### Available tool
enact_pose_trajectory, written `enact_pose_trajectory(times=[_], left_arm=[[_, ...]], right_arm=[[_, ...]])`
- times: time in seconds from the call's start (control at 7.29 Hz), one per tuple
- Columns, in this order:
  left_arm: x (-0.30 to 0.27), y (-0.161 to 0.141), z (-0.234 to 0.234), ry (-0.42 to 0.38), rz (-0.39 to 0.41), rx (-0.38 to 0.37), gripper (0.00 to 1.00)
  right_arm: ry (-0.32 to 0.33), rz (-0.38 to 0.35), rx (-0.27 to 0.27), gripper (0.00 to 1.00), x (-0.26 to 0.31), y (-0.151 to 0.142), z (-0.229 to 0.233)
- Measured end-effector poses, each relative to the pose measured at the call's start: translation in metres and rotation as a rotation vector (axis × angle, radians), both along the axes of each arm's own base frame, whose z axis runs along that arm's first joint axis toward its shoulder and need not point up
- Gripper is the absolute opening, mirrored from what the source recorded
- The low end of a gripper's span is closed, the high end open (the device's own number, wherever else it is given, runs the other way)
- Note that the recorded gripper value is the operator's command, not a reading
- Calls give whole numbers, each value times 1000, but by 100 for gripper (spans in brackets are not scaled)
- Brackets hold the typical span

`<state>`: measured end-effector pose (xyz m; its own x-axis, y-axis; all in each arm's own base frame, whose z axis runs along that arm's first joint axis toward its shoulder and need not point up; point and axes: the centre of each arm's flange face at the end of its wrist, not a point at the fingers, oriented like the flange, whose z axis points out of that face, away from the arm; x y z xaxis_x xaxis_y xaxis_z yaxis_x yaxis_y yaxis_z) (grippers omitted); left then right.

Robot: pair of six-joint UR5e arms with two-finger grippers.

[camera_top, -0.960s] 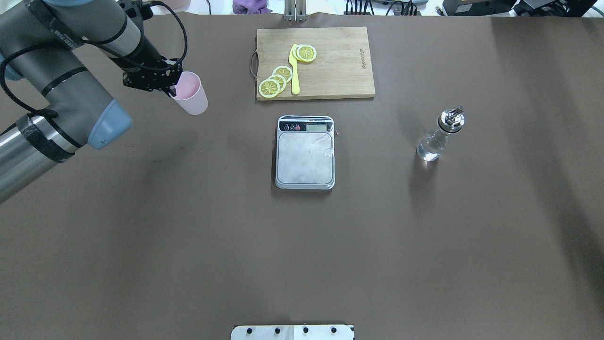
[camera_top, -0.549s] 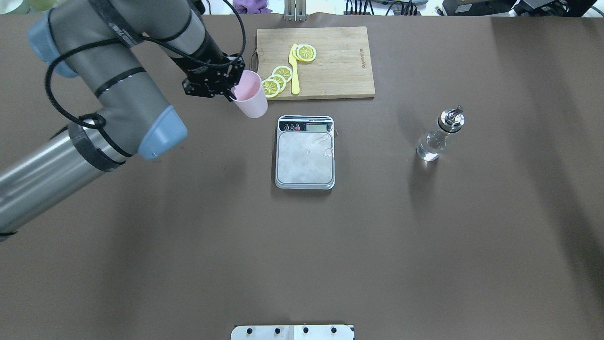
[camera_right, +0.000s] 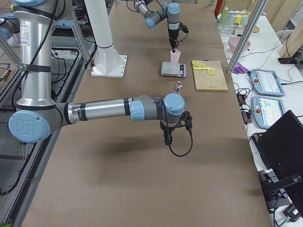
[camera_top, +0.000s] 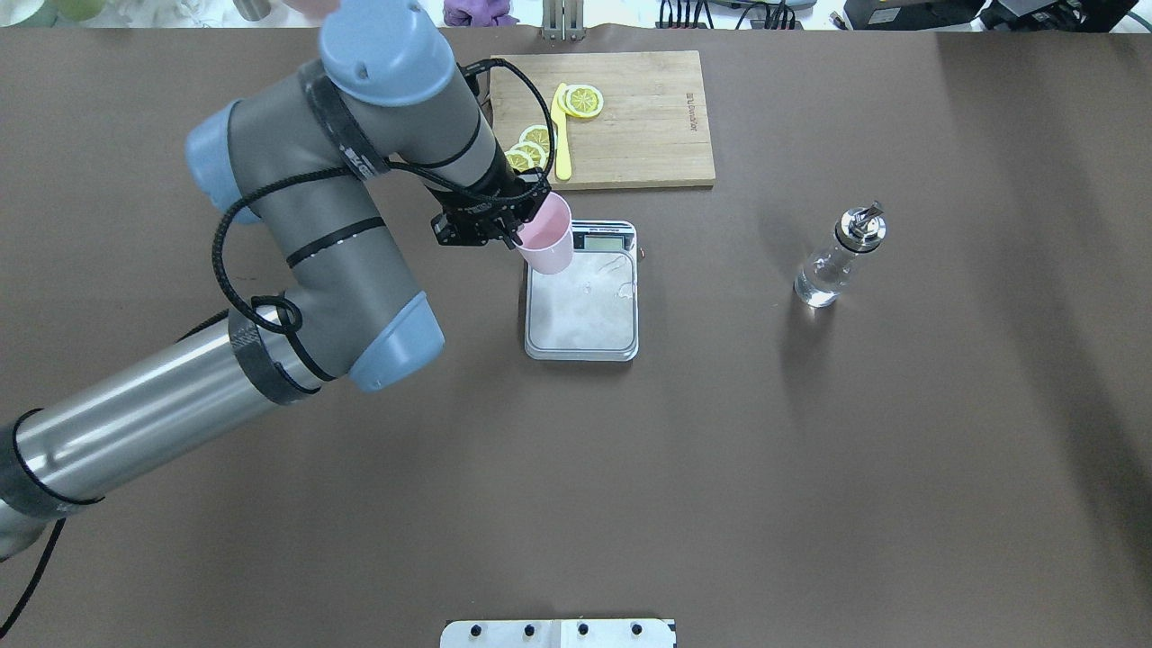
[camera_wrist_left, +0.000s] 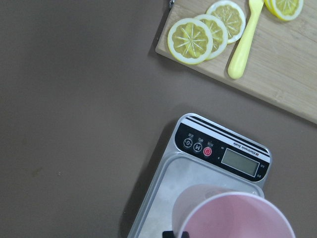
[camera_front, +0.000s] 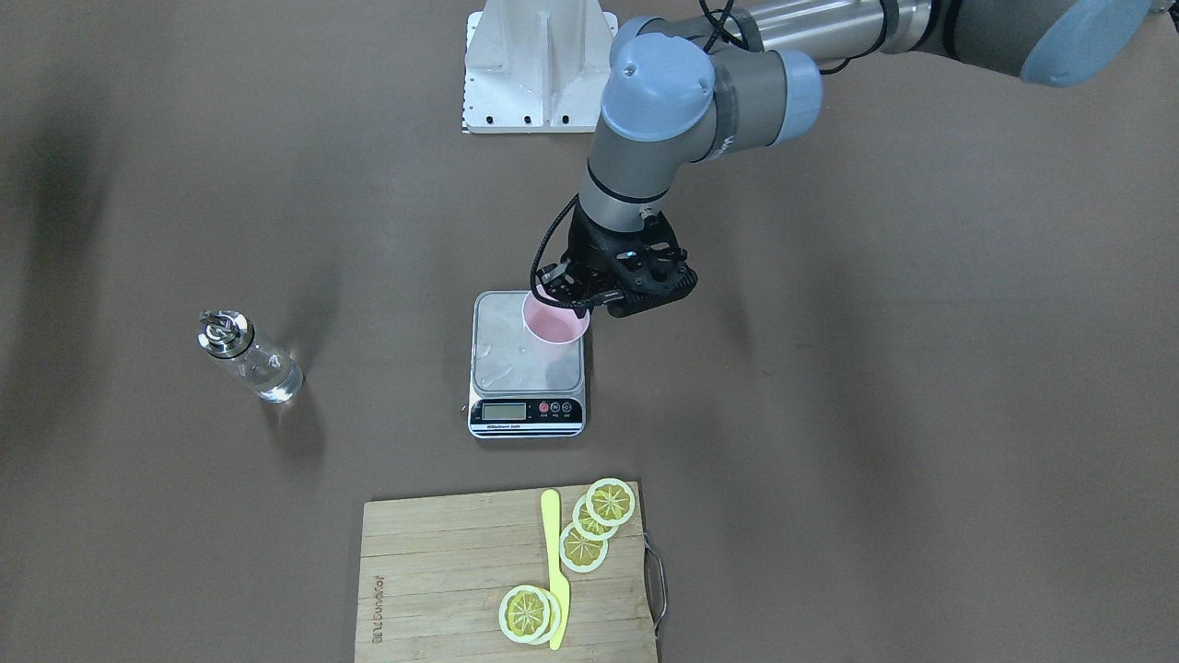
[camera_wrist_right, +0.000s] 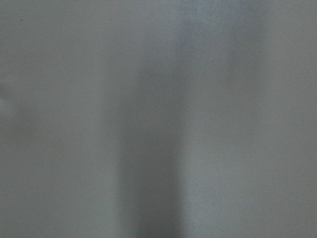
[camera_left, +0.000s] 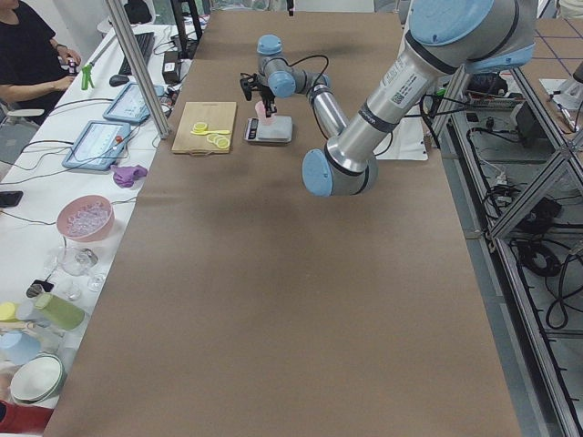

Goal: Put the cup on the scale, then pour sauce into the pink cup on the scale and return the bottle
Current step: 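Carry the pink cup with the left gripper and lower it onto the scale, then open the left gripper and withdraw while the right arm reaches toward the glass bottle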

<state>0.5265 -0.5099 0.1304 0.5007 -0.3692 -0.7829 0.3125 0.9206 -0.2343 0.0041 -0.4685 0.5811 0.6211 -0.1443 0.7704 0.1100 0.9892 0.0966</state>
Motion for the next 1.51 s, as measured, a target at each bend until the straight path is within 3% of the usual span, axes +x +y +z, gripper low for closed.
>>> enact_pose_trajectory(times=[0.41,0.55,0.69,0.82,1.23,1.51], left_arm=[[26,4,1,-31,1,2,0],[29,6,2,-35,3,2,21],[30,6,3,-37,6,3,83],[31,8,2,-36,8,5,98],[17,15,-10,-14,11,33,98],[-32,20,-26,-70,48,94,98]], right_arm=[[-4,1,6,100,0,-1,-3],[-5,0,7,100,0,-2,-4],[-7,0,7,100,0,-2,-4],[-8,0,7,100,0,-2,-5],[-46,-3,10,100,-3,-8,-15],[-69,-9,60,100,-6,-14,-40]])
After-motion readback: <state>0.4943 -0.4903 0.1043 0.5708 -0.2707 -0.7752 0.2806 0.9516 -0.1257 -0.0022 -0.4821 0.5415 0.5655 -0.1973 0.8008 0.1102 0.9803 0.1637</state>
